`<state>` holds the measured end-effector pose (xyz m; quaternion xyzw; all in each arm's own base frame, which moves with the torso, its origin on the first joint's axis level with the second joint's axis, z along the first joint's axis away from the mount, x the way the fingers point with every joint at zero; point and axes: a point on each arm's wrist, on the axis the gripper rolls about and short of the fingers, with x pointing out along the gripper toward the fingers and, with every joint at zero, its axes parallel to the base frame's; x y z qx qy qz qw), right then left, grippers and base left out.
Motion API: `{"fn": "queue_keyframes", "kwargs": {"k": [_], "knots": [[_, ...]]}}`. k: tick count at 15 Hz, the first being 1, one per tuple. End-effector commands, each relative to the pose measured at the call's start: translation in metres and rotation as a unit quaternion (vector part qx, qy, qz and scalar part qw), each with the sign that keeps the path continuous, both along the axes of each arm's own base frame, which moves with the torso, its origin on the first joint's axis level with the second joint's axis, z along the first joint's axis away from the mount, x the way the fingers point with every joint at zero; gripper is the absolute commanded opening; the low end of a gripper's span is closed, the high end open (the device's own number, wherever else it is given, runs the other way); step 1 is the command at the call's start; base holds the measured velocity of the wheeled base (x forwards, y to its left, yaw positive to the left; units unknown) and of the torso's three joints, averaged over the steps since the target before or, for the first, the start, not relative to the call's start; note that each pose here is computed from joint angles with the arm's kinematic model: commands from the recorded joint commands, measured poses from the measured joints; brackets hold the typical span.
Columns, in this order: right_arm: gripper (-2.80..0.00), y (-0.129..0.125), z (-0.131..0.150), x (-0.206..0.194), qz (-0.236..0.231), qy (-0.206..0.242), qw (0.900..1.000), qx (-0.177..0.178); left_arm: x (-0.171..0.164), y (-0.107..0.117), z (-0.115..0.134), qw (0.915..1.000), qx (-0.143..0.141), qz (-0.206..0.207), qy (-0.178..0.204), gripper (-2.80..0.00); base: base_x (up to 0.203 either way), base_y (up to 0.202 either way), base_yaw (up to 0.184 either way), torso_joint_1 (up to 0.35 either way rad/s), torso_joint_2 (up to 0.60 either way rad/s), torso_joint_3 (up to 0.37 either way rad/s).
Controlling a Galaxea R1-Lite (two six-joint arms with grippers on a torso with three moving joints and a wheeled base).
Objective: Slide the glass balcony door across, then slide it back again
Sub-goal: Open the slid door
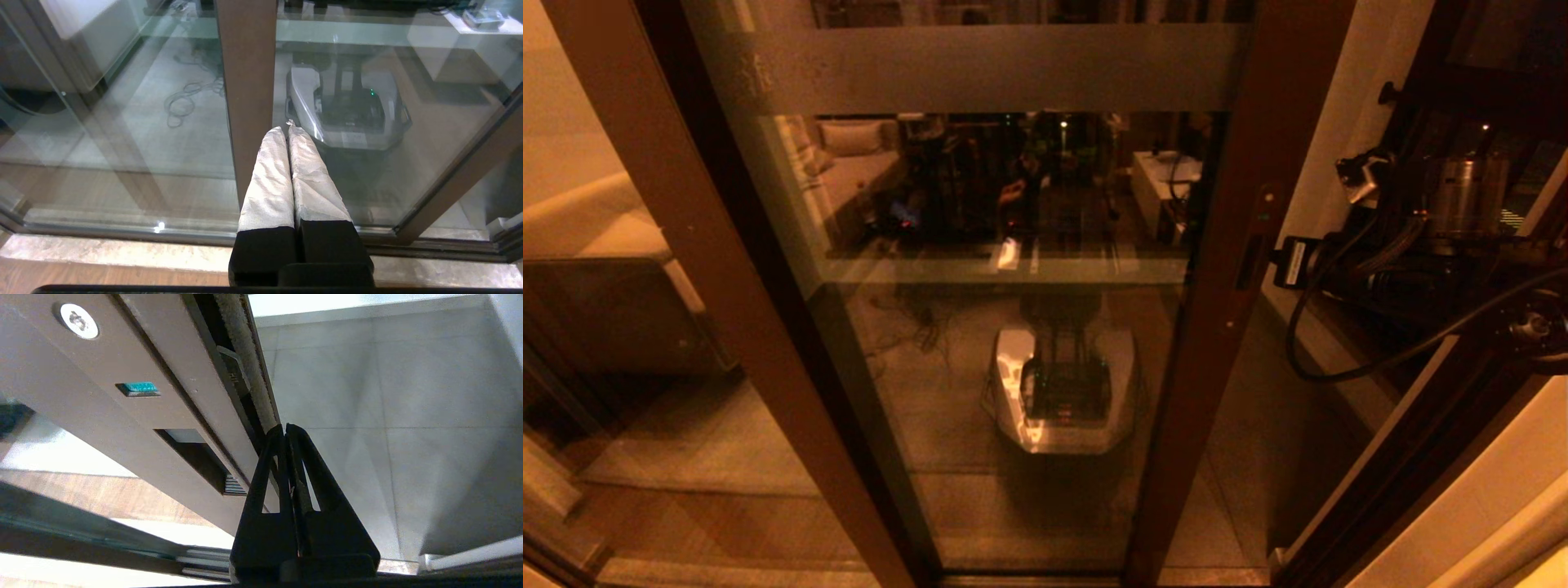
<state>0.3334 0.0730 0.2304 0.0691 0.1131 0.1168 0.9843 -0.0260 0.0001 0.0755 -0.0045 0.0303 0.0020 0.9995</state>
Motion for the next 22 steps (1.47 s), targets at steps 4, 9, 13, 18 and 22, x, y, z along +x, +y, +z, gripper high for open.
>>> {"fn": "queue_keyframes", "kwargs": {"k": [4, 9, 13, 18, 22], "knots": [[-2.8, 0.004, -0.001, 0.001, 0.007, 0.0, 1.0, 0.001, 0.0, 0.0, 0.0, 1.0, -0.001, 0.0, 0.0, -2.8, 0.0, 0.0, 0.0, 0.0, 0.0, 0.0], [-2.8, 0.025, -0.001, -0.004, 0.013, -0.001, 1.0, -0.004, 0.0, 0.0, 0.0, 1.0, 0.0, 0.0, 0.0, -2.8, 0.0, 0.0, 0.0, 0.0, 0.0, 0.0], [-2.8, 0.035, -0.003, 0.0, 0.013, -0.018, 1.0, -0.001, 0.0, 0.0, 0.0, 1.0, 0.0, 0.0, 0.0, -2.8, 0.0, 0.0, 0.0, 0.0, 0.0, 0.0], [-2.8, 0.04, -0.003, 0.001, 0.013, -0.024, 1.0, -0.001, 0.0, 0.0, 0.0, 1.0, 0.0, 0.0, 0.0, -2.8, 0.0, 0.0, 0.0, 0.0, 0.0, 0.0], [-2.8, 0.048, -0.002, -0.001, 0.024, -0.026, 0.999, 0.001, 0.0, 0.0, 0.0, 1.0, 0.0, 0.0, 0.0, -2.8, 0.0, 0.0, 0.0, 0.0, 0.0, 0.0]]}}
